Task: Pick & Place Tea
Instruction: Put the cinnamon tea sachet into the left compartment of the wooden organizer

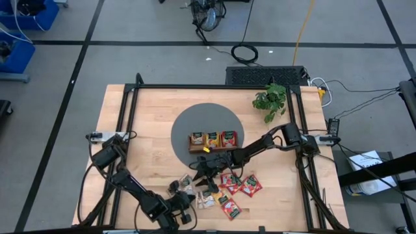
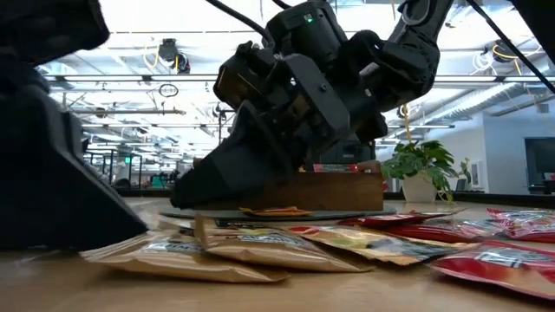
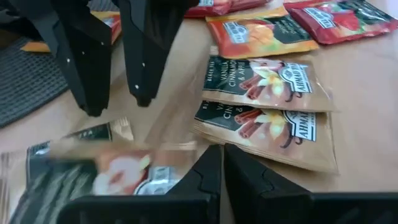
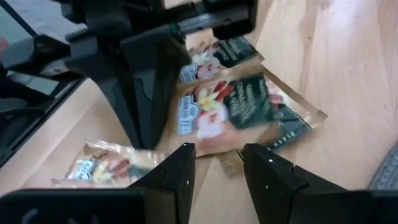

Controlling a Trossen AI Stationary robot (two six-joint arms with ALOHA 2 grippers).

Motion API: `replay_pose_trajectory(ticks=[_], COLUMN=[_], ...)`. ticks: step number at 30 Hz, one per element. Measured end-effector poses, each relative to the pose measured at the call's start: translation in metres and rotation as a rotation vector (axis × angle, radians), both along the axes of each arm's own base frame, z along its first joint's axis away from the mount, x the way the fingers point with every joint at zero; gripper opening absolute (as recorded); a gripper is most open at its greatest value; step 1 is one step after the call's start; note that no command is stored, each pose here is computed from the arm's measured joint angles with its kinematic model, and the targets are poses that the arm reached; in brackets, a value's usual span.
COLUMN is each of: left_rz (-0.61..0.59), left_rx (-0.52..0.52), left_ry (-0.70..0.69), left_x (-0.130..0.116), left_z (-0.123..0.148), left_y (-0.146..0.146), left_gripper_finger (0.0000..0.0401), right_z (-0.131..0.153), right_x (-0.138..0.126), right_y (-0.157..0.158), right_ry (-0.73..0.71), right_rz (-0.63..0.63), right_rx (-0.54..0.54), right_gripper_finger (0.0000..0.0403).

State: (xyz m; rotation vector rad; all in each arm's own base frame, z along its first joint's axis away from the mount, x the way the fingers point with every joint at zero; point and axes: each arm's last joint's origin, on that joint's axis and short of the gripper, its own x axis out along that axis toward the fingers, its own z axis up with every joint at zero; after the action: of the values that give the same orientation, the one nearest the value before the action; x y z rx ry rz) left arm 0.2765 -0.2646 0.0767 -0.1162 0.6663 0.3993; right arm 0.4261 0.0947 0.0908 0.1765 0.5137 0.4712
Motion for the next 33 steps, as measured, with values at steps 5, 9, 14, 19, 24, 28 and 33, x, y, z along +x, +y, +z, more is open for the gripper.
replay_pose_trajectory(ticks=[5, 9, 14, 19, 24, 28, 33], left_rz=[-0.007, -0.078, -0.157, -0.121, 0.064, 0.17, 0.19], left_rx=[0.009, 0.036, 0.024, -0.051, -0.221, -0.268, -0.252], left_ry=[-0.003, -0.02, -0.057, -0.011, 0.169, 0.22, 0.229], left_x=[0.004, 0.007, 0.009, 0.004, -0.008, -0.008, 0.0], left_z=[0.0, 0.008, 0.048, 0.077, 0.068, 0.06, 0.056], left_y=[0.002, -0.001, -0.008, -0.004, 0.009, 0.017, 0.024], left_gripper_finger=[0.0026, 0.0026, 0.0026, 0.0026, 0.0026, 0.0026, 0.0026], right_z=[0.0, 0.0, -0.001, -0.002, -0.003, -0.004, -0.003], right_x=[0.0, 0.001, 0.0, -0.001, -0.001, -0.001, -0.002], right_y=[0.0, -0.002, -0.002, -0.002, -0.002, -0.002, -0.002], right_ry=[-0.01, -0.033, -0.026, -0.021, -0.018, -0.026, -0.028], right_rz=[-0.008, -0.027, -0.026, -0.023, -0.009, 0.006, 0.044], right_rx=[-0.024, -0.078, -0.083, -0.085, -0.099, -0.12, -0.096], right_gripper_finger=[0.0125, 0.0125, 0.0125, 0.0125, 0.0125, 0.0125, 0.0125])
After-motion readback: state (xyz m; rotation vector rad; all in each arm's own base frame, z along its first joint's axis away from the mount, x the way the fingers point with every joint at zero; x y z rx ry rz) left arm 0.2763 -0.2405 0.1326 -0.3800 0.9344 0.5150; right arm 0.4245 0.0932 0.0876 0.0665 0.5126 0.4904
